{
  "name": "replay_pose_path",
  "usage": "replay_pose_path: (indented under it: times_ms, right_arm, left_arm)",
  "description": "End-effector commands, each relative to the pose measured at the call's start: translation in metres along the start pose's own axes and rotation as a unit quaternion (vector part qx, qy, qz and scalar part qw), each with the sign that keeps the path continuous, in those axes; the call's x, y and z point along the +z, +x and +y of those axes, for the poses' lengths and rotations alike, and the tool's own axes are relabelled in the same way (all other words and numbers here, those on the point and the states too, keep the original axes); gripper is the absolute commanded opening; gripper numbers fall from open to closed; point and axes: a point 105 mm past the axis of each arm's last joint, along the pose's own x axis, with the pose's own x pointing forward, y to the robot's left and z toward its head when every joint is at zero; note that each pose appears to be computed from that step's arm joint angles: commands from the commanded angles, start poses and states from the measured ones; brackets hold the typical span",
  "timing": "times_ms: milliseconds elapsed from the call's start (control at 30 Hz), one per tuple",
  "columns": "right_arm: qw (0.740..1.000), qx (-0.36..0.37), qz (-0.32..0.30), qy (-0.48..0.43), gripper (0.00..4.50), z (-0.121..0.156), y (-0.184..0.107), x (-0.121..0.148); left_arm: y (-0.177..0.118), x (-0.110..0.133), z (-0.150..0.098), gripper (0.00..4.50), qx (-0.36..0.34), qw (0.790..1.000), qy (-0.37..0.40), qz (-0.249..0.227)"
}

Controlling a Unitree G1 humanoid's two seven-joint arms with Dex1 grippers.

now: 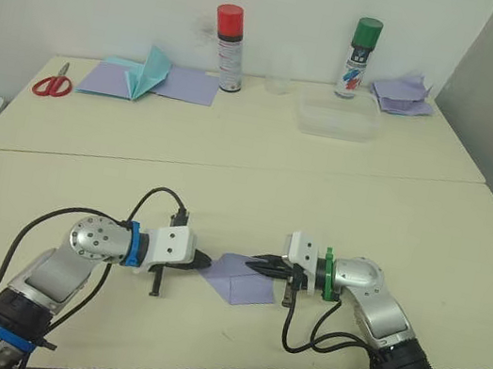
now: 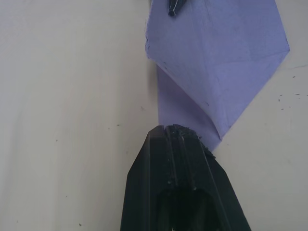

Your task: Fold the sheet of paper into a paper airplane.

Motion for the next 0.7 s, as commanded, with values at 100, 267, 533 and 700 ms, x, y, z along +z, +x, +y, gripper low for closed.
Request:
replay_pose_path:
  times_ms: [100, 267, 533, 700]
  right_arm:
    - [1.0, -0.008, -0.007, -0.022, 0.04, -0.0029, -0.0004, 0.0083]
    - [1.0, -0.007, -0.007, -0.021, 0.04, -0.0013, 0.0, 0.0081]
    - [1.0, -0.004, -0.006, -0.022, 0.04, -0.0018, -0.0004, 0.0085]
    - [1.0, -0.004, -0.005, -0.025, 0.04, -0.0028, -0.0017, 0.009]
  left_arm:
    - [-0.005, -0.0312, -0.0098, 0.0, -0.016, 0.998, -0.03, 0.062]
    - [-0.0048, -0.0311, -0.0119, 0.0, -0.018, 0.998, -0.027, 0.061]
    - [-0.0035, -0.0311, -0.0129, 0.0, -0.023, 0.998, -0.021, 0.062]
    - [-0.0034, -0.0314, -0.0132, 0.0, -0.025, 0.998, -0.019, 0.062]
